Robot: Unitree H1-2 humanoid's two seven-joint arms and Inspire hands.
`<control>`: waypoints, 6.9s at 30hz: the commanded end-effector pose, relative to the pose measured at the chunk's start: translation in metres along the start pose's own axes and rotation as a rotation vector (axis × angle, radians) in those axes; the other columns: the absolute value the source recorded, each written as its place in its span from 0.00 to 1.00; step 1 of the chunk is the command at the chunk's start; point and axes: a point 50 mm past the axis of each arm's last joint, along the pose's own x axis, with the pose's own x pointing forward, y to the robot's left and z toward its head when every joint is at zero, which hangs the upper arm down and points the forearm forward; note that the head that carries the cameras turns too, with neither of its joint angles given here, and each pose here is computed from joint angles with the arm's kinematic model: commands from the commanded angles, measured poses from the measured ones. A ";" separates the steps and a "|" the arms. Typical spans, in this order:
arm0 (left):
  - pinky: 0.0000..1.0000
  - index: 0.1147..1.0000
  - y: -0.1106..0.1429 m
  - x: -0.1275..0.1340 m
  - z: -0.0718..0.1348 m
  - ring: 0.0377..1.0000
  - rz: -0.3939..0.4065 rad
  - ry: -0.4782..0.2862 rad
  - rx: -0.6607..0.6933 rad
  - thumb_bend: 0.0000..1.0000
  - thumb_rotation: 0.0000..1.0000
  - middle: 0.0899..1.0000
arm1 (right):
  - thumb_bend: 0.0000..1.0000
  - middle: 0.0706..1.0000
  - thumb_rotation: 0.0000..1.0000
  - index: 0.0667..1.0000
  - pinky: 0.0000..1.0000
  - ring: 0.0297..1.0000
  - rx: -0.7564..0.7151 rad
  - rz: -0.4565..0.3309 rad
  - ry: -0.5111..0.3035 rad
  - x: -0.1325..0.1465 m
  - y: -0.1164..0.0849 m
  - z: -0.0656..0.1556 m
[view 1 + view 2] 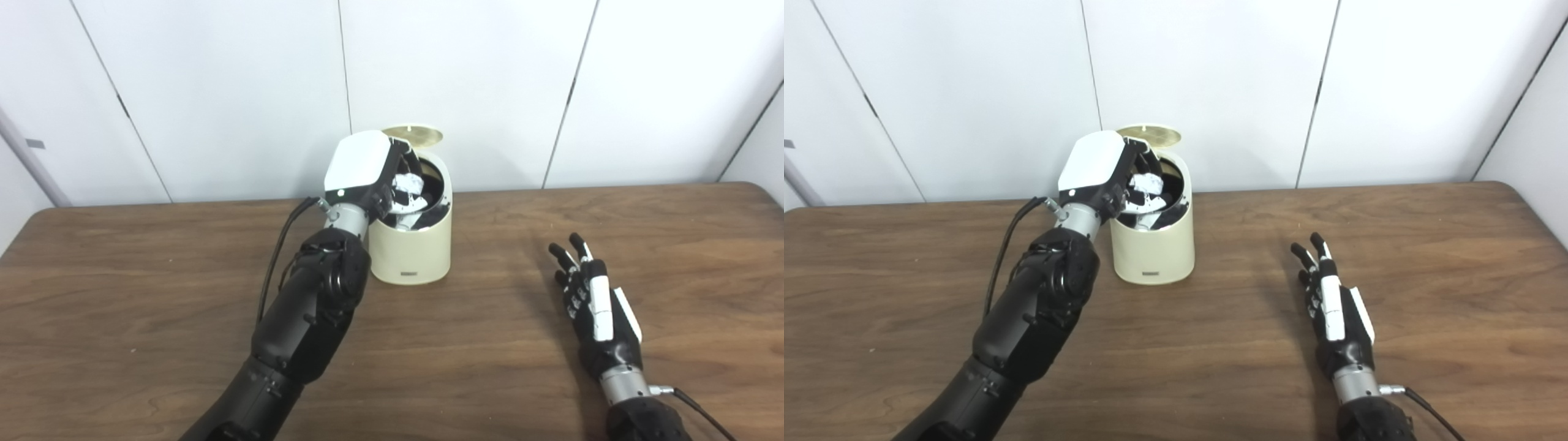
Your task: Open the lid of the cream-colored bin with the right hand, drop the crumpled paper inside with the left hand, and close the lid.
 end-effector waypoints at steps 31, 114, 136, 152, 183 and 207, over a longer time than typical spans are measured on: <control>0.53 0.65 0.013 0.006 0.015 0.63 0.008 -0.006 0.031 0.93 0.00 0.70 | 0.67 0.89 1.00 0.98 1.00 1.00 -0.013 -0.018 0.030 -0.011 -0.005 -0.006; 0.35 0.39 0.037 -0.059 -0.033 0.42 0.407 -0.274 -0.194 0.48 0.00 0.47 | 0.61 0.87 1.00 0.96 1.00 1.00 -0.041 -0.001 0.072 -0.005 -0.023 -0.007; 0.31 0.42 0.052 -0.094 -0.088 0.39 0.456 -0.156 -0.208 0.47 0.00 0.49 | 0.64 0.89 1.00 0.96 1.00 1.00 -0.057 0.033 0.078 -0.003 -0.029 -0.002; 0.34 0.36 0.065 -0.117 -0.113 0.42 0.437 0.143 -0.514 0.47 0.00 0.46 | 0.63 0.93 1.00 0.98 1.00 1.00 -0.072 0.047 0.083 -0.002 -0.033 0.000; 1.00 1.00 0.052 -0.172 -0.155 0.99 0.261 0.162 -1.032 0.55 0.62 1.00 | 0.59 0.91 1.00 0.98 1.00 1.00 -0.058 0.073 0.075 0.008 -0.033 0.007; 1.00 1.00 0.008 -0.213 -0.176 1.00 0.292 0.267 -1.155 0.53 0.77 1.00 | 0.59 1.00 1.00 1.00 1.00 1.00 -0.003 0.044 -0.018 0.006 -0.034 0.011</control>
